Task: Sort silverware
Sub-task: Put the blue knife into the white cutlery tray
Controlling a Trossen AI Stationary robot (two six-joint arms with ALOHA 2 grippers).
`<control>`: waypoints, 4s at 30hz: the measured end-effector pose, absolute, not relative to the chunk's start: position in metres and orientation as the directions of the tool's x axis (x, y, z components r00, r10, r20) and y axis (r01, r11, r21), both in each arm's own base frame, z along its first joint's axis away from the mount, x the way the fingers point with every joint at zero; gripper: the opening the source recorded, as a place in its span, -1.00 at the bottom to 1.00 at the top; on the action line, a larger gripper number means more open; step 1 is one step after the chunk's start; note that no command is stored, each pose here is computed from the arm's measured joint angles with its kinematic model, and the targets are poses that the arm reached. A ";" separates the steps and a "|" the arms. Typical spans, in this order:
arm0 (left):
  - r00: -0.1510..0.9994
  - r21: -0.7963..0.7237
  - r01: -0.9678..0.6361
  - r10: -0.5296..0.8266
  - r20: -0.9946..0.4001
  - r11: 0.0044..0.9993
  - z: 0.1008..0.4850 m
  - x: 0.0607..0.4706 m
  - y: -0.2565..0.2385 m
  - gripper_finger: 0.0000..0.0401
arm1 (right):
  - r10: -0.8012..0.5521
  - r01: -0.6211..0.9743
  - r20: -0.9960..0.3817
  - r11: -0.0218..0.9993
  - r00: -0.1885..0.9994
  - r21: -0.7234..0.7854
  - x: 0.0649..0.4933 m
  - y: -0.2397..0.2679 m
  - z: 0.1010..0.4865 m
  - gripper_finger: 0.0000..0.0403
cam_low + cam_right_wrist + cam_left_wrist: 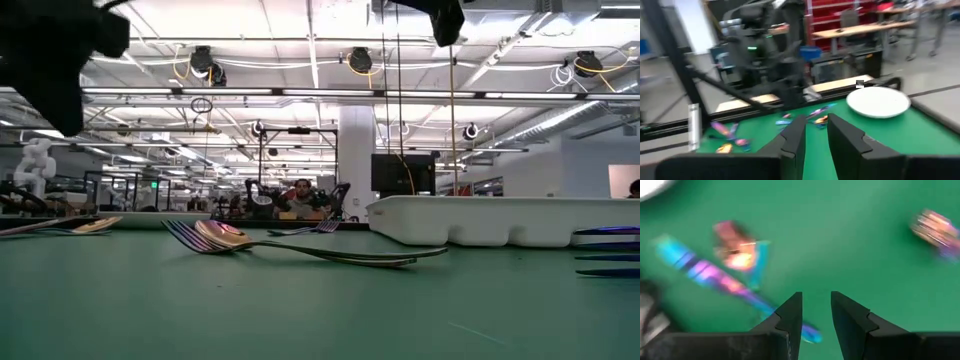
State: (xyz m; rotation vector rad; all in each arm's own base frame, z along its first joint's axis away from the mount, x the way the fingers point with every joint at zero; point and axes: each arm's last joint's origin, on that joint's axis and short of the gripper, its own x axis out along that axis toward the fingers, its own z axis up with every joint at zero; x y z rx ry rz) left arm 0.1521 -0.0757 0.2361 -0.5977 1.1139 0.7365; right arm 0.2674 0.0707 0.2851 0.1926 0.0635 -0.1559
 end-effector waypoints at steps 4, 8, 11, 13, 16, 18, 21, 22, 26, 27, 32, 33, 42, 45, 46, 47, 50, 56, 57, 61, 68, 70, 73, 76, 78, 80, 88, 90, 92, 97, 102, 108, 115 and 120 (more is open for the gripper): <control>0.106 0.037 -0.892 0.287 -0.952 0.450 0.232 0.145 -0.065 -0.48 | -0.076 0.091 -0.074 0.972 0.994 0.217 0.267 0.075 0.286 -0.65; 0.006 0.079 -0.957 0.291 -0.957 0.280 0.221 0.141 -0.056 -0.48 | -0.070 0.073 -0.025 0.978 0.997 0.195 0.267 0.076 0.291 -0.65; -0.048 0.113 -0.971 0.290 -0.956 0.212 0.210 0.138 -0.049 -0.48 | -0.072 0.073 -0.013 0.984 0.997 0.162 0.268 0.076 0.298 -0.65; -0.073 0.124 -0.975 0.267 -0.961 0.183 0.203 0.138 -0.045 -0.48 | -0.071 0.076 -0.040 0.986 0.997 0.147 0.269 0.076 0.297 -0.65; -0.075 0.116 -0.978 0.226 -0.971 0.172 0.198 0.141 -0.040 -0.48 | -0.071 0.082 -0.090 0.989 0.993 0.121 0.269 0.076 0.293 -0.65; -0.072 0.104 -0.982 0.196 -0.978 0.156 0.197 0.144 -0.036 -0.48 | -0.071 0.082 -0.098 0.990 0.993 0.115 0.269 0.076 0.293 -0.65; -0.067 0.090 -0.987 0.166 -0.984 0.131 0.197 0.147 -0.032 -0.48 | -0.072 0.082 -0.102 0.992 0.992 0.099 0.268 0.076 0.292 -0.65; -0.075 0.097 -0.986 0.159 -0.984 0.136 0.197 0.147 -0.030 -0.48 | -0.072 0.082 -0.102 0.992 0.992 0.099 0.268 0.076 0.292 -0.65; -0.100 0.123 -0.982 0.154 -0.983 0.147 0.195 0.149 -0.024 -0.48 | -0.071 0.081 -0.097 0.992 0.993 0.097 0.268 0.076 0.293 -0.65; -0.109 0.134 -0.979 0.155 -0.982 0.156 0.194 0.150 -0.022 -0.48 | -0.071 0.081 -0.093 0.992 0.993 0.098 0.268 0.076 0.294 -0.65; -0.153 0.178 -0.967 0.142 -0.978 0.182 0.184 0.160 -0.019 -0.48 | -0.071 0.077 -0.072 0.993 0.995 0.089 0.267 0.076 0.297 -0.65; -0.157 0.182 -0.964 0.137 -0.978 0.193 0.181 0.163 -0.019 -0.48 | -0.071 0.077 -0.071 0.993 0.995 0.089 0.267 0.076 0.297 -0.65; -0.271 0.286 -0.933 0.097 -0.958 0.220 0.164 0.172 -0.016 -0.48 | -0.071 0.079 -0.088 0.994 0.994 0.082 0.267 0.076 0.295 -0.65; -0.267 0.278 -0.931 0.080 -0.960 0.236 0.163 0.173 -0.017 -0.48 | -0.072 0.079 -0.090 0.994 0.993 0.081 0.267 0.076 0.295 -0.65; -0.258 0.268 -0.933 0.074 -0.963 0.239 0.162 0.174 -0.017 -0.48 | -0.072 0.079 -0.093 0.994 0.993 0.080 0.267 0.076 0.295 -0.65; -0.249 0.257 -0.936 0.062 -0.967 0.242 0.162 0.175 -0.017 -0.48 | -0.072 0.080 -0.096 0.994 0.993 0.079 0.267 0.076 0.294 -0.65; -0.230 0.230 -0.934 0.032 -0.973 0.272 0.161 0.177 -0.019 -0.48 | -0.072 0.080 -0.100 0.994 0.992 0.077 0.267 0.076 0.294 -0.65; -0.236 0.234 -0.928 0.027 -0.971 0.292 0.162 0.176 -0.019 -0.48 | -0.073 0.083 -0.110 0.992 0.991 0.092 0.267 0.076 0.293 -0.65; -0.239 0.236 -0.927 0.027 -0.971 0.291 0.162 0.176 -0.019 -0.48 | -0.073 0.083 -0.111 0.992 0.991 0.092 0.267 0.076 0.293 -0.65; -0.239 0.230 -0.924 0.007 -0.971 0.306 0.162 0.176 -0.019 -0.48 | -0.073 0.083 -0.112 0.992 0.991 0.094 0.267 0.076 0.293 -0.65; -0.206 0.190 -0.921 -0.012 -0.979 0.339 0.161 0.179 -0.020 -0.30 | -0.073 0.086 -0.119 0.991 0.990 0.105 0.267 0.076 0.292 -0.65; -0.213 0.197 -0.920 -0.011 -0.977 0.340 0.160 0.179 -0.020 -0.22 | -0.073 0.086 -0.122 0.991 0.990 0.105 0.267 0.076 0.292 -0.65; -0.233 0.216 -0.916 -0.009 -0.972 0.339 0.157 0.179 -0.020 -0.12 | -0.073 0.086 -0.125 0.991 0.989 0.104 0.267 0.076 0.291 -0.65; -0.279 0.257 -0.906 -0.018 -0.960 0.337 0.149 0.175 -0.020 -0.04 | -0.073 0.087 -0.127 0.991 0.989 0.103 0.267 0.076 0.291 -0.65; -0.300 0.273 -0.901 -0.027 -0.954 0.338 0.141 0.171 -0.020 -0.01 | -0.073 0.086 -0.127 0.991 0.989 0.103 0.267 0.076 0.291 -0.65; -0.302 0.275 -0.900 -0.029 -0.953 0.339 0.136 0.169 -0.020 0.01 | -0.073 0.087 -0.127 0.991 0.989 0.103 0.267 0.076 0.291 -0.65; -0.275 0.244 -0.885 -0.023 -0.961 0.397 0.133 0.170 -0.020 0.01 | -0.073 0.087 -0.128 0.991 0.989 0.103 0.267 0.076 0.291 -0.65; -0.267 0.236 -0.883 -0.022 -0.963 0.405 0.133 0.170 -0.020 0.01 | -0.073 0.087 -0.128 0.991 0.989 0.103 0.267 0.076 0.291 -0.65; -0.263 0.232 -0.880 -0.018 -0.965 0.414 0.132 0.171 -0.019 0.01 | -0.073 0.087 -0.128 0.991 0.989 0.103 0.267 0.076 0.291 -0.65; -0.258 0.229 -0.879 -0.014 -0.966 0.418 0.132 0.171 -0.019 0.01 | -0.073 0.086 -0.128 0.991 0.989 0.103 0.267 0.076 0.291 -0.65; -0.259 0.231 -0.877 -0.009 -0.966 0.420 0.132 0.171 -0.019 0.01 | -0.073 0.087 -0.128 0.991 0.989 0.103 0.267 0.076 0.291 -0.65; -0.256 0.230 -0.868 -0.001 -0.967 0.439 0.132 0.171 -0.019 -0.01 | -0.073 0.086 -0.128 0.991 0.989 0.103 0.267 0.076 0.291 -0.65; -0.245 0.220 -0.872 0.000 -0.970 0.438 0.132 0.173 -0.019 -0.23 | -0.073 0.086 -0.128 0.991 0.989 0.103 0.267 0.076 0.291 -0.65; -0.237 0.213 -0.874 0.000 -0.972 0.437 0.131 0.173 -0.019 -0.38 | -0.073 0.086 -0.128 0.991 0.989 0.103 0.267 0.076 0.291 -0.65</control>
